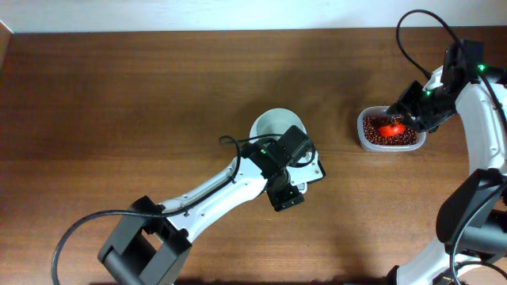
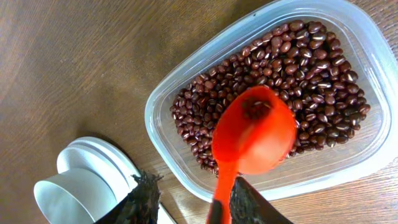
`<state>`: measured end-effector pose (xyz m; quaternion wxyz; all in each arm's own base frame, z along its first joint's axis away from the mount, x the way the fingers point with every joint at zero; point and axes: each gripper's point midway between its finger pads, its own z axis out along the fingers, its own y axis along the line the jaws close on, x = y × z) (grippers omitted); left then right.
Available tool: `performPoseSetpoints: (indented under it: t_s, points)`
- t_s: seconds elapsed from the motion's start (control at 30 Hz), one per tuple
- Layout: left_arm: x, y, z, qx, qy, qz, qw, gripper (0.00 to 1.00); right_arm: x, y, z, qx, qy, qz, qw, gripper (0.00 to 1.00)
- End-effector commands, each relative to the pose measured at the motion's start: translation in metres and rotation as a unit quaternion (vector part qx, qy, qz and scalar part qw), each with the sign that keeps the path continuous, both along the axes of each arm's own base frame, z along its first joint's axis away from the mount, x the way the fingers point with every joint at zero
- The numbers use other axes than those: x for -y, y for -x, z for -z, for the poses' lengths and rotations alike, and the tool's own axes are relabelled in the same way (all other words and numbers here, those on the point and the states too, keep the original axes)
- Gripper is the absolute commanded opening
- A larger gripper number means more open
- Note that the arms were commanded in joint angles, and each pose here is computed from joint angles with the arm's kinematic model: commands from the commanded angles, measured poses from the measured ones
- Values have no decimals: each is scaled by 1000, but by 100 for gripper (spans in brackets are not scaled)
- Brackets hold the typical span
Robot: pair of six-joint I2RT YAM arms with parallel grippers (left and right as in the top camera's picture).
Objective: Scoop item into bowl and weigh 50g on scale
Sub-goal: 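Lift the filled orange scoop out of the bean tub with the right gripper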
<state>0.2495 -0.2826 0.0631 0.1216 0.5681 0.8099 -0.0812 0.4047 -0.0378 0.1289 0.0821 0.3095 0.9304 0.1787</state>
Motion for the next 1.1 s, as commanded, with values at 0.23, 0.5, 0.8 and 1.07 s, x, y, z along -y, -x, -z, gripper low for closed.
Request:
performPoseSetpoints:
  t_s: [0.23, 0.5, 0.8, 1.07]
  points:
    - [0, -1, 2, 3, -5, 6, 1000, 74, -1, 28, 7, -63, 3, 2, 998, 38]
    - [0, -1, 2, 3, -4, 6, 1000, 74, -18, 73, 18, -138, -12, -41, 989, 47]
    - [0, -1, 2, 3, -4, 6, 1000, 75, -37, 93, 66, -165, -15, -60, 984, 46]
    - [0, -1, 2, 3, -4, 6, 1000, 75, -36, 91, 67, -158, -11, -65, 985, 24]
